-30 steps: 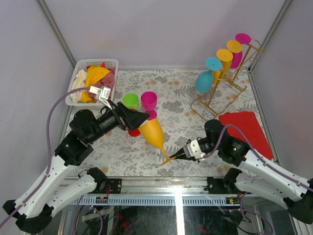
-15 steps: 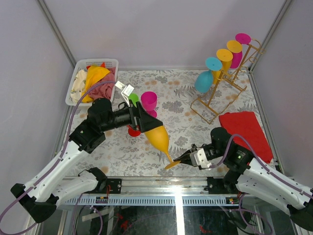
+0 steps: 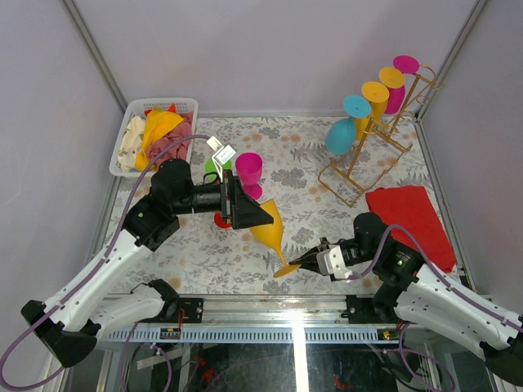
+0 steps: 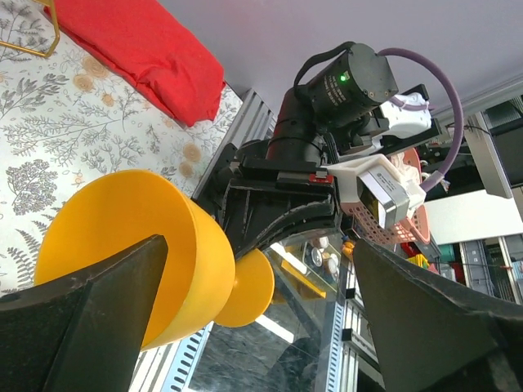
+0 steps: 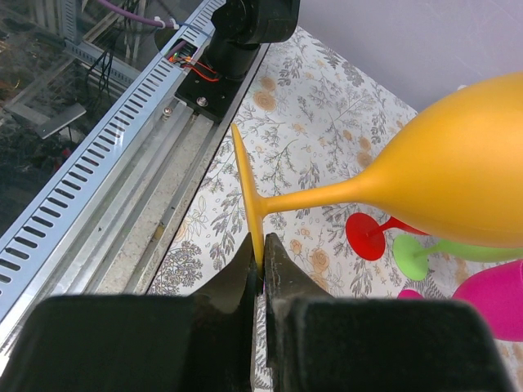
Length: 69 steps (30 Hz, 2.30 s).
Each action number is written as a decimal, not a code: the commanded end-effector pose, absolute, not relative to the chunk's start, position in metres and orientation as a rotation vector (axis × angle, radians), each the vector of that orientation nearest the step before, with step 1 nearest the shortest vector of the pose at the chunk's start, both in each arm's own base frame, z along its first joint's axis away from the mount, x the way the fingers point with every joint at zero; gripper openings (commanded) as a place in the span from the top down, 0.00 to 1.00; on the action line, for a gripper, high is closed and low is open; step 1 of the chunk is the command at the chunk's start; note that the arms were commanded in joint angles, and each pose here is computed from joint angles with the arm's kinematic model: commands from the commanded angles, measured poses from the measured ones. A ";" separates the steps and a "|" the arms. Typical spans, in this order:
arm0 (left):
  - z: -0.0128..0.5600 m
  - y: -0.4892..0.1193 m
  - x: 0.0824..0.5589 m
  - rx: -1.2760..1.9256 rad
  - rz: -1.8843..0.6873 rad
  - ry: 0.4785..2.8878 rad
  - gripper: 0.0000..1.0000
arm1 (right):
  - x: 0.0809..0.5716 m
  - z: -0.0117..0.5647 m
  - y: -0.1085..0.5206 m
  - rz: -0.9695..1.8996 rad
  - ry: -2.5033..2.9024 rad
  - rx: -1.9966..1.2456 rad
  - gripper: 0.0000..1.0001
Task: Take the wine glass off the wine glass rack
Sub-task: Place the wine glass at the center of the board.
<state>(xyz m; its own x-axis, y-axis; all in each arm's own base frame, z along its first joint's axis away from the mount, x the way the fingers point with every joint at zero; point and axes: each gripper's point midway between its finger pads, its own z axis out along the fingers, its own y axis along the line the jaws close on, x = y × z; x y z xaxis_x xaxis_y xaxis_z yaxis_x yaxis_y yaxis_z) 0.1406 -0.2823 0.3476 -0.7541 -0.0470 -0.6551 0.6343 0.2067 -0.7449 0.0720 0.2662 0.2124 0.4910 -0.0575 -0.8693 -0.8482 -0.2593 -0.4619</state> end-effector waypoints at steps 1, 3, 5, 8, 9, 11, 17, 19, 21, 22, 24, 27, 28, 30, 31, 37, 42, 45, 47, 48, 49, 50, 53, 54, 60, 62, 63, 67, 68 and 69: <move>0.356 -0.280 0.122 0.654 -1.652 1.896 0.08 | 0.082 0.229 0.271 0.877 0.745 -1.614 1.00; 0.357 -0.280 0.123 0.659 -1.644 1.894 0.14 | 0.083 0.227 0.270 0.875 0.755 -1.615 1.00; 0.358 -0.280 0.122 0.670 -1.641 1.893 0.22 | 0.083 0.226 0.270 0.875 0.762 -1.616 1.00; 0.358 -0.280 0.122 0.690 -1.633 1.901 0.33 | 0.083 0.225 0.270 0.875 0.768 -1.618 1.00; 0.358 -0.279 0.122 0.696 -1.629 1.901 0.37 | 0.083 0.225 0.270 0.875 0.768 -1.617 1.00; 0.357 -0.279 0.122 0.703 -1.621 1.907 0.44 | 0.084 0.225 0.270 0.873 0.773 -1.617 1.00; 0.360 -0.277 0.120 0.724 -1.612 1.891 0.66 | 0.087 0.224 0.271 0.871 0.796 -1.612 1.00; 0.360 -0.277 0.119 0.727 -1.613 1.890 0.72 | 0.087 0.224 0.271 0.872 0.805 -1.612 1.00; 0.359 -0.277 0.119 0.733 -1.615 1.889 0.77 | 0.088 0.225 0.271 0.869 0.807 -1.609 1.00; 0.358 -0.277 0.119 0.730 -1.615 1.895 0.78 | 0.088 0.225 0.270 0.867 0.809 -1.607 1.00; 0.356 -0.277 0.121 0.707 -1.603 1.915 0.80 | 0.089 0.227 0.271 0.862 0.813 -1.602 1.00; 0.354 -0.276 0.122 0.699 -1.589 1.931 0.86 | 0.091 0.229 0.271 0.857 0.815 -1.600 1.00; 0.353 -0.276 0.123 0.697 -1.586 1.933 0.87 | 0.091 0.229 0.271 0.858 0.819 -1.600 1.00; 0.354 -0.276 0.124 0.694 -1.581 1.931 0.89 | 0.092 0.228 0.272 0.859 0.826 -1.601 1.00; 0.354 -0.276 0.124 0.695 -1.580 1.930 0.91 | 0.092 0.227 0.272 0.859 0.831 -1.601 1.00; 0.354 -0.276 0.127 0.678 -1.562 1.930 0.98 | 0.094 0.226 0.272 0.850 0.847 -1.601 1.00; 0.355 -0.276 0.129 0.676 -1.551 1.927 1.00 | 0.095 0.228 0.271 0.842 0.850 -1.595 1.00; 0.355 -0.276 0.128 0.680 -1.552 1.927 0.99 | 0.096 0.228 0.271 0.837 0.854 -1.593 1.00; 0.356 -0.276 0.124 0.703 -1.569 1.922 0.78 | 0.096 0.229 0.271 0.837 0.854 -1.592 1.00; 0.356 -0.276 0.122 0.714 -1.577 1.921 0.74 | 0.096 0.229 0.271 0.837 0.854 -1.590 1.00; 0.356 -0.275 0.121 0.720 -1.580 1.919 0.73 | 0.096 0.230 0.271 0.837 0.852 -1.589 1.00; 0.356 -0.275 0.121 0.721 -1.579 1.920 0.73 | 0.096 0.231 0.271 0.840 0.850 -1.589 1.00; 0.354 -0.274 0.118 0.729 -1.582 1.920 0.72 | 0.095 0.232 0.270 0.839 0.849 -1.586 1.00; 0.355 -0.274 0.117 0.739 -1.589 1.916 0.72 | 0.095 0.232 0.270 0.838 0.850 -1.584 1.00; 0.354 -0.273 0.107 0.824 -1.618 1.913 0.95 | 0.096 0.232 0.270 0.831 0.852 -1.582 1.00; 0.353 -0.272 0.109 0.817 -1.594 1.914 1.00 | 0.097 0.231 0.270 0.827 0.855 -1.581 1.00; 0.354 -0.272 0.110 0.816 -1.591 1.913 1.00 | 0.098 0.230 0.270 0.825 0.859 -1.580 1.00; 0.352 -0.273 0.113 0.798 -1.582 1.927 1.00 | 0.101 0.229 0.270 0.814 0.881 -1.574 1.00; 0.351 -0.273 0.115 0.787 -1.572 1.930 1.00 | 0.102 0.229 0.270 0.813 0.885 -1.573 1.00; 0.351 -0.274 0.117 0.777 -1.564 1.933 1.00 | 0.102 0.229 0.270 0.813 0.887 -1.574 1.00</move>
